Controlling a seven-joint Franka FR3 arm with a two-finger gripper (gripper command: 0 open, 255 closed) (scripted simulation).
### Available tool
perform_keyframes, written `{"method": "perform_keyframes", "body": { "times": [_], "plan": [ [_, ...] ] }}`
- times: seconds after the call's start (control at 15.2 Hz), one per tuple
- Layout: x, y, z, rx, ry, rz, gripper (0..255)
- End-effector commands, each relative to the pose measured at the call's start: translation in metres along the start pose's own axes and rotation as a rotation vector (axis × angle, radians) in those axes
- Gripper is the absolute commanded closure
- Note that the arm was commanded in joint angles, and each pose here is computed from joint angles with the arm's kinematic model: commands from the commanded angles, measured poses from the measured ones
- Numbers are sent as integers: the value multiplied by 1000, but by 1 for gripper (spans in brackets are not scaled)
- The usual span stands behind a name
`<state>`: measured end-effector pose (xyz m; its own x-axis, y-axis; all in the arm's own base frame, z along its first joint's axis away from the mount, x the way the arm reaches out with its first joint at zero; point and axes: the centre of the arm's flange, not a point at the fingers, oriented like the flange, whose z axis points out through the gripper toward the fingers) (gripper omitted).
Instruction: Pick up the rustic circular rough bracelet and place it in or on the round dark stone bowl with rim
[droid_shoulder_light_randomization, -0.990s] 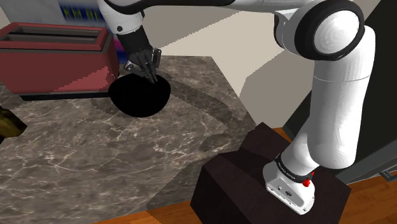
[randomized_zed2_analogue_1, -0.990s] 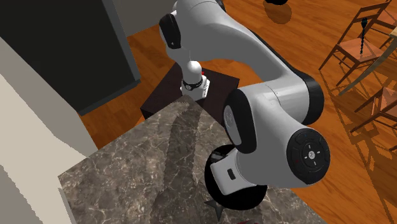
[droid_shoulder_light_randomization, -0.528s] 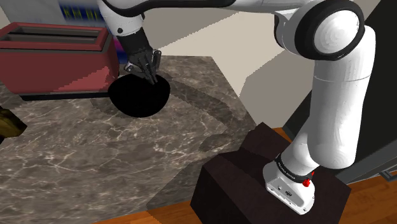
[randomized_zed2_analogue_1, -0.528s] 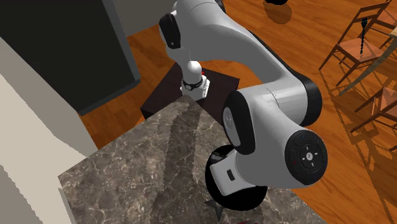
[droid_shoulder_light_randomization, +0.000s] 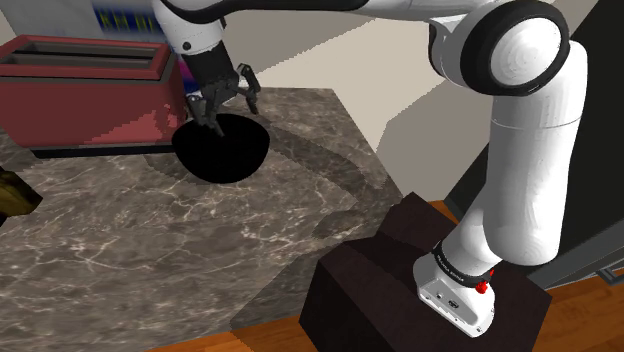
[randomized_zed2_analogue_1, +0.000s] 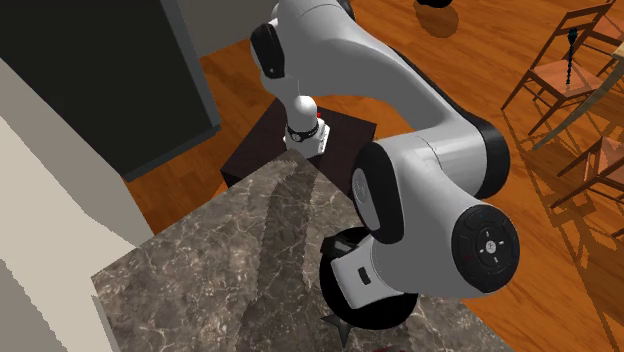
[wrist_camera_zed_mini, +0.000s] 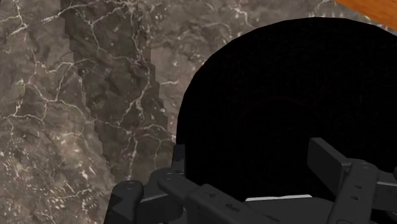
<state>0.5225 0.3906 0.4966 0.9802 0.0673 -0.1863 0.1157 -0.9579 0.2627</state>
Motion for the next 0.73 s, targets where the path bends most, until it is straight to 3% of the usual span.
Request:
{"method": "perform_keyframes", "body": {
  "times": [0.0,0.13,0.66],
  "plan": [
    [0,0,-21,0,0,0,0],
    [0,0,-45,0,0,0,0],
    [0,0,-45,0,0,0,0]
  ]
}}
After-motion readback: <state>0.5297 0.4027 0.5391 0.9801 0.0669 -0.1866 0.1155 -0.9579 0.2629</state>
